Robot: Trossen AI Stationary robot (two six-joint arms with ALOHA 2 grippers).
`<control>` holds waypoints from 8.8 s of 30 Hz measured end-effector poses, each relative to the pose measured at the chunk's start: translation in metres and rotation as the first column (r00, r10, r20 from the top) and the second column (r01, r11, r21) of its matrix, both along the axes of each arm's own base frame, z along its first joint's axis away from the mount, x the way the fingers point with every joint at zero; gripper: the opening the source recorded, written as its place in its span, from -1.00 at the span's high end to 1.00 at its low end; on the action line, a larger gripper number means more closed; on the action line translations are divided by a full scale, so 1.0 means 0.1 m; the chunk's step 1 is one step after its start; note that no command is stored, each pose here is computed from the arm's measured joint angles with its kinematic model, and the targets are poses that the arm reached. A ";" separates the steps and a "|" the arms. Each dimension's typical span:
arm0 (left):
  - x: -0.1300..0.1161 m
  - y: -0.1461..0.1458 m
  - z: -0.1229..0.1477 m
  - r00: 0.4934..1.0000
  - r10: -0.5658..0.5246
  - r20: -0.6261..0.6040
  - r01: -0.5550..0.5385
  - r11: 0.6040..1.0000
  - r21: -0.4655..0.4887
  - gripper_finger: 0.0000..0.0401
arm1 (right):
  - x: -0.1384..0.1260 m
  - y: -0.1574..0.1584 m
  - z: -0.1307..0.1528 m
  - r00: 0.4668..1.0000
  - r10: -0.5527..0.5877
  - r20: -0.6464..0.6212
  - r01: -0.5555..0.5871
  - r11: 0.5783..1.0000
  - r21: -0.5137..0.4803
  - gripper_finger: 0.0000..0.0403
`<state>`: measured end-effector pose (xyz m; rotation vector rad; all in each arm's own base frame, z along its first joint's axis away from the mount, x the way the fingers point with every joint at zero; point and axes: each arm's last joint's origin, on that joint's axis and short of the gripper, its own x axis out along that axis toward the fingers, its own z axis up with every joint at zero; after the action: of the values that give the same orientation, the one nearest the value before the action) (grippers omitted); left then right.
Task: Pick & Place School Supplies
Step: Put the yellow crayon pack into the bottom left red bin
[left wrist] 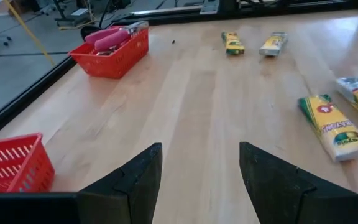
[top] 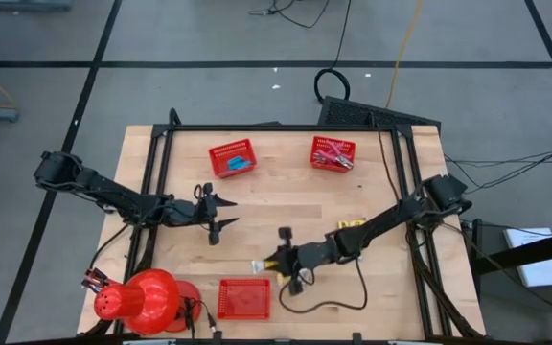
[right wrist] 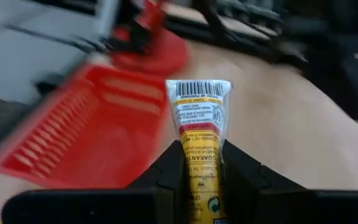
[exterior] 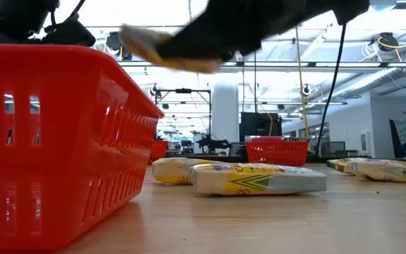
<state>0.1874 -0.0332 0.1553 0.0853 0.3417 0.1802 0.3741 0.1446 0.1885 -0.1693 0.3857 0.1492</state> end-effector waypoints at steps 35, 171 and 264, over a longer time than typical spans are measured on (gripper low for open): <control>0.00 0.01 -0.01 0.999 0.031 -0.007 -0.031 0.999 0.014 -0.09 | 0.72 0.54 -0.30 0.976 0.215 -0.040 -0.208 0.970 0.129 -0.35; -0.02 0.02 -0.05 0.997 0.055 -0.058 -0.053 0.998 0.044 -0.09 | -0.81 -0.28 -0.07 0.915 -0.275 -0.295 0.228 0.956 -0.185 -0.15; -0.04 0.03 -0.07 0.994 0.083 -0.076 -0.079 0.995 0.060 -0.09 | 0.58 0.46 -0.37 0.959 0.284 0.008 -0.276 0.927 0.253 0.78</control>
<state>0.1838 -0.0297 0.1482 0.1355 0.4184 0.2675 0.4317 0.1908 0.1514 0.0306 0.3661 0.4817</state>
